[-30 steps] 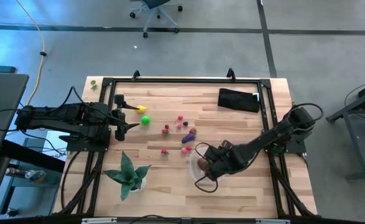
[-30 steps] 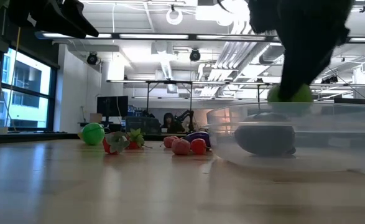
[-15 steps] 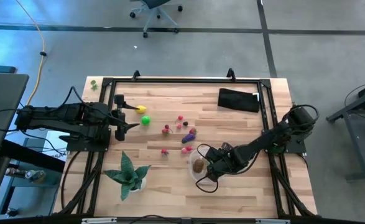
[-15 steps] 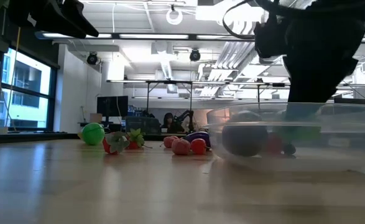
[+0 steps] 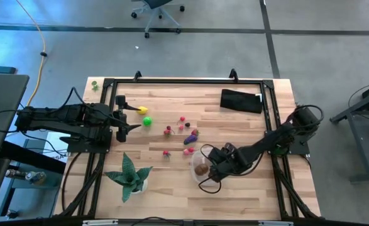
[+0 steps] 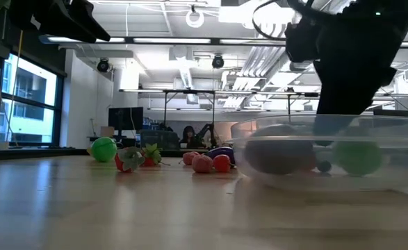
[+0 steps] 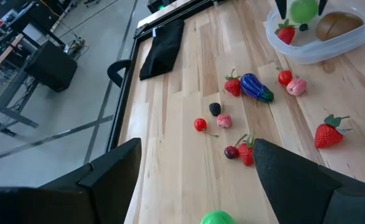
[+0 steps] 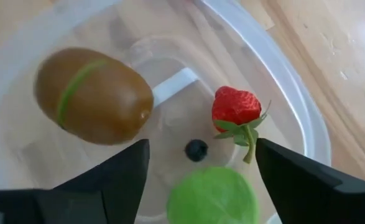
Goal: Pick and placing Produce into tupperware
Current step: Put the eggplant into the transparent bin
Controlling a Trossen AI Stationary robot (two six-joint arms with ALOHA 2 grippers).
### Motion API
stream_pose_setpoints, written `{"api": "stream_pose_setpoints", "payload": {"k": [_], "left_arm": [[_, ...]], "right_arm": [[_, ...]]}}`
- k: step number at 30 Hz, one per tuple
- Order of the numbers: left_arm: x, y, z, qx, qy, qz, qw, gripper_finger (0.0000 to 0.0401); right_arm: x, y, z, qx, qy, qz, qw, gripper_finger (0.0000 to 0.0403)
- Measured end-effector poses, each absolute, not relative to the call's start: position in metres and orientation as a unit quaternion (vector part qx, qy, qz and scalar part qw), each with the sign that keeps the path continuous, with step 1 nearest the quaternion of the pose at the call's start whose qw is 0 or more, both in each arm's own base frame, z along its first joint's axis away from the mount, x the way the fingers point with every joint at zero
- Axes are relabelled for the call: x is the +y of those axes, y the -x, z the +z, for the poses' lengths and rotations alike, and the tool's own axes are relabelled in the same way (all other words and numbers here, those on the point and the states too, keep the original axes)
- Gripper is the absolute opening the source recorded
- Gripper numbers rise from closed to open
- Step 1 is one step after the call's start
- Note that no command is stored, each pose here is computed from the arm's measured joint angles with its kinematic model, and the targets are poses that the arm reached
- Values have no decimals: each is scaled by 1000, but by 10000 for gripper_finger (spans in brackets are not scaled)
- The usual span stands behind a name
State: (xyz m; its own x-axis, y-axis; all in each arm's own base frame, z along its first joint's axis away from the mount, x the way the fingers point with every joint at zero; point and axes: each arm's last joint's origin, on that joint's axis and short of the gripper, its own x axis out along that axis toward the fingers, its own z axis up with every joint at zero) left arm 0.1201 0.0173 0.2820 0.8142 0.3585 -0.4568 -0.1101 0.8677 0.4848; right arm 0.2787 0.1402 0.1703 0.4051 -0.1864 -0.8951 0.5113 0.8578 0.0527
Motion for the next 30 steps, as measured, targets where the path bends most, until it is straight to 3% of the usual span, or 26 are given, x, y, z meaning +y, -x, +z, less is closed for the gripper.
{"api": "stream_pose_setpoints", "payload": {"k": [7, 11, 15, 22, 30], "left_arm": [[17, -120, 282, 277, -224, 127, 926, 299], [17, -120, 282, 277, -224, 127, 926, 299], [17, -120, 282, 277, -224, 127, 926, 299], [17, -120, 282, 277, -224, 126, 926, 299], [17, -120, 282, 277, -224, 127, 926, 299]], "right_arm": [[122, -275, 216, 425, -143, -225, 865, 291], [78, -289, 242, 409, -121, -229, 875, 291], [27, -308, 252, 419, -94, -172, 886, 291], [-40, -327, 232, 445, -100, -56, 888, 290], [-36, -345, 195, 474, -51, 59, 877, 247]]}}
